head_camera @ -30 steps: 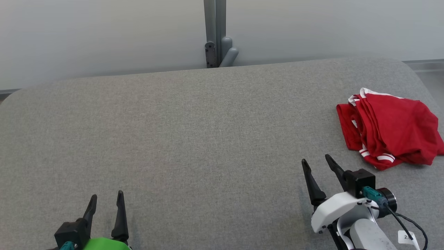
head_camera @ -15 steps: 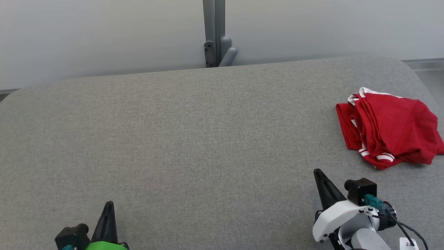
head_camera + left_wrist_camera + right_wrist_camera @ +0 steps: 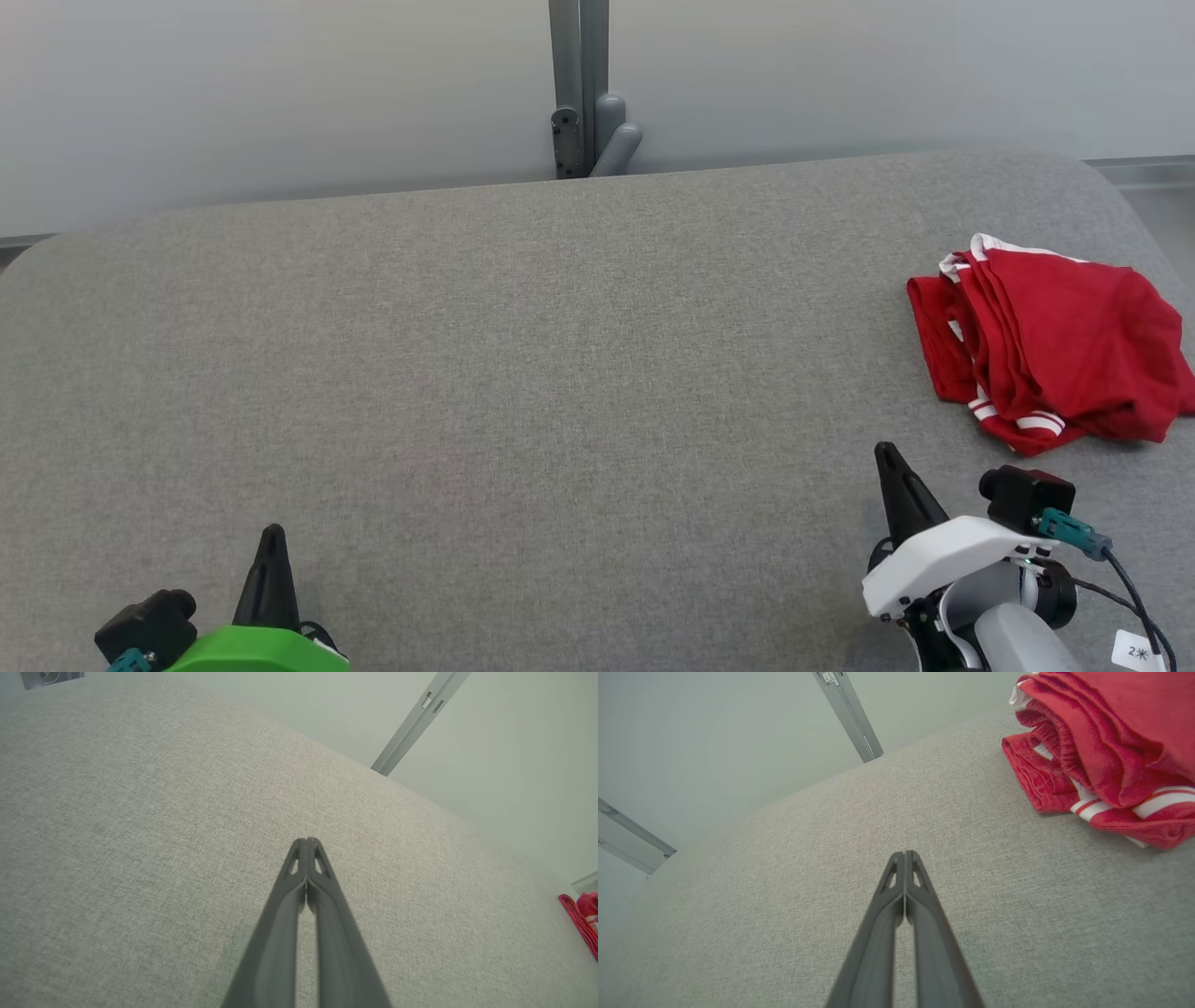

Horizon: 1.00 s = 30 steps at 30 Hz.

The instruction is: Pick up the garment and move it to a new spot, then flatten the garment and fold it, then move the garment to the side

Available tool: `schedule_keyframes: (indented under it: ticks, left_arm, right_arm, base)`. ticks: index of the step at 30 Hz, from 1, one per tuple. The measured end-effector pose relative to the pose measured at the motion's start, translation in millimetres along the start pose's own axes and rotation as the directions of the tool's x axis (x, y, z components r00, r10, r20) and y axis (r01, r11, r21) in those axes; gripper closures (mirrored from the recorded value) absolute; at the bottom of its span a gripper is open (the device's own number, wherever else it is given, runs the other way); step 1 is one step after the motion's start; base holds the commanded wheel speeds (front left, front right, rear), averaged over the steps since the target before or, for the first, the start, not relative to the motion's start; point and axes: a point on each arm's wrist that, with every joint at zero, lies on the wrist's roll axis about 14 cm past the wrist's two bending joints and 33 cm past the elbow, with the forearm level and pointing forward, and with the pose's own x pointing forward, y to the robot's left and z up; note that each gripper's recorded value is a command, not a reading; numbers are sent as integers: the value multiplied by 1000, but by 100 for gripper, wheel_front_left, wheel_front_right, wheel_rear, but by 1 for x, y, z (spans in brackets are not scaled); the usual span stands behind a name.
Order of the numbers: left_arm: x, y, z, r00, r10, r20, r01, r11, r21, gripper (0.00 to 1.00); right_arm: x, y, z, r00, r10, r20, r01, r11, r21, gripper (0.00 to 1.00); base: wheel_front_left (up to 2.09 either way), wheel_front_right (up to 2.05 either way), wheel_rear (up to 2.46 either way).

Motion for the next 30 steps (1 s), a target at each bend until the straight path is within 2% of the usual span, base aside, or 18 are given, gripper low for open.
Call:
schedule_keyframes:
  ticks: [10,14,30]
  left_arm:
    - [6,-1,11,1000,19,17,-16,986,-167,100]
    - [7,-1,13,1000,26,16,-22,979,-204,100]
    - [15,-3,27,999,33,30,-18,914,-405,100]
  right_arm:
    - [2,-8,7,999,-38,10,36,983,182,100]
    - [3,-9,9,999,-46,12,42,973,228,100]
    - [6,-16,18,997,-71,21,55,898,436,100]
  base:
    - [0,0,0]
    - [0,0,0]
    - [0,0,0]
